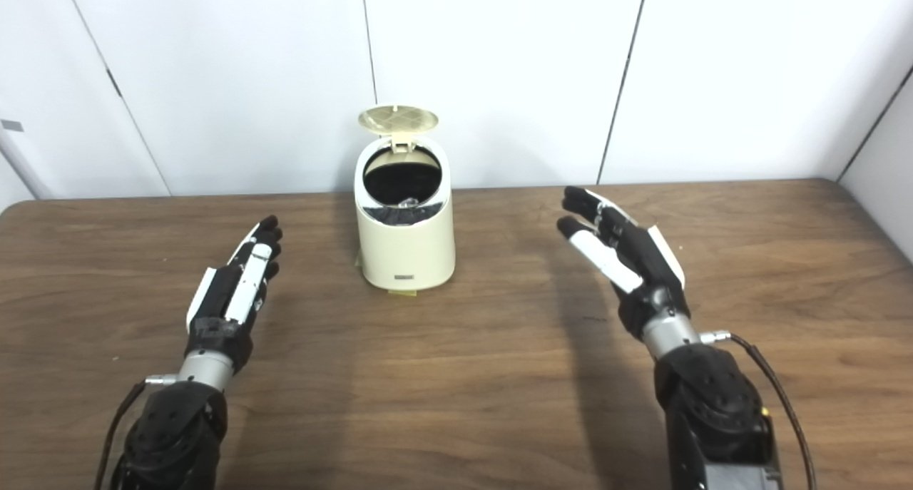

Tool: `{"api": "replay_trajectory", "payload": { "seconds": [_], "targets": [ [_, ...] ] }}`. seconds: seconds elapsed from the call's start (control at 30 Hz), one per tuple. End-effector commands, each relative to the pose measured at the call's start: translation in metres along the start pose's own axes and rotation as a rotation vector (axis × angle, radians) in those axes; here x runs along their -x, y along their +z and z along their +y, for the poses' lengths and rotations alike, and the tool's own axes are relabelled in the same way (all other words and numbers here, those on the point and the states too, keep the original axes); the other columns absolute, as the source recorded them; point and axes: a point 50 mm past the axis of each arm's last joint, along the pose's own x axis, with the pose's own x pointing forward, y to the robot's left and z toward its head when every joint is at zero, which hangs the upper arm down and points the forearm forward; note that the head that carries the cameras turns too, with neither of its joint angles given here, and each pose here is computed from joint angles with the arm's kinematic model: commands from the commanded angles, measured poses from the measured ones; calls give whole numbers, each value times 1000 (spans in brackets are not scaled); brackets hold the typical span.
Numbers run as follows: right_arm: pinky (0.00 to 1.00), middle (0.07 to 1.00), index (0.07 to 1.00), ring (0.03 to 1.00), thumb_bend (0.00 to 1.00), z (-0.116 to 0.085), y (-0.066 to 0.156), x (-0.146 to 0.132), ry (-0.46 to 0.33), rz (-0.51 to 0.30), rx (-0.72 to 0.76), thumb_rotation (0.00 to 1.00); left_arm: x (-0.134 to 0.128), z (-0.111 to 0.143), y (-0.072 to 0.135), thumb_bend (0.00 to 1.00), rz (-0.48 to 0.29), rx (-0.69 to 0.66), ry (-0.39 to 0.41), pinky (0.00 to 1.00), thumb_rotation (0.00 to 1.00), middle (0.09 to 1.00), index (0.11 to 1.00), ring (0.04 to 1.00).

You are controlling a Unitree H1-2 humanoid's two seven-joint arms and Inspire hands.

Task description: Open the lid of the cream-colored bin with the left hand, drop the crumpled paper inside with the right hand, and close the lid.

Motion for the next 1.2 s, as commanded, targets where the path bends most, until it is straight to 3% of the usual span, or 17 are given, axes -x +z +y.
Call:
{"api": "replay_trajectory", "payload": {
  "seconds": [0.0, 0.57, 1.17],
  "targets": [
    [1000, 1000, 1000, 1000, 705, 2, 8, -4, 9, -87, 15, 999, -11, 1, 24, 443, -96, -13, -16, 995, 792, 967, 1000, 981],
    [1000, 1000, 1000, 1000, 651, 19, -21, 14, -107, -79, 102, 1000, -11, 4, 29, 441, -95, -37, -24, 998, 807, 970, 1000, 986],
    [1000, 1000, 1000, 1000, 732, 25, -49, 18, -164, -62, 73, 1000, -28, 3, 47, 435, -143, -54, -50, 985, 850, 961, 991, 975]
  ]
}}
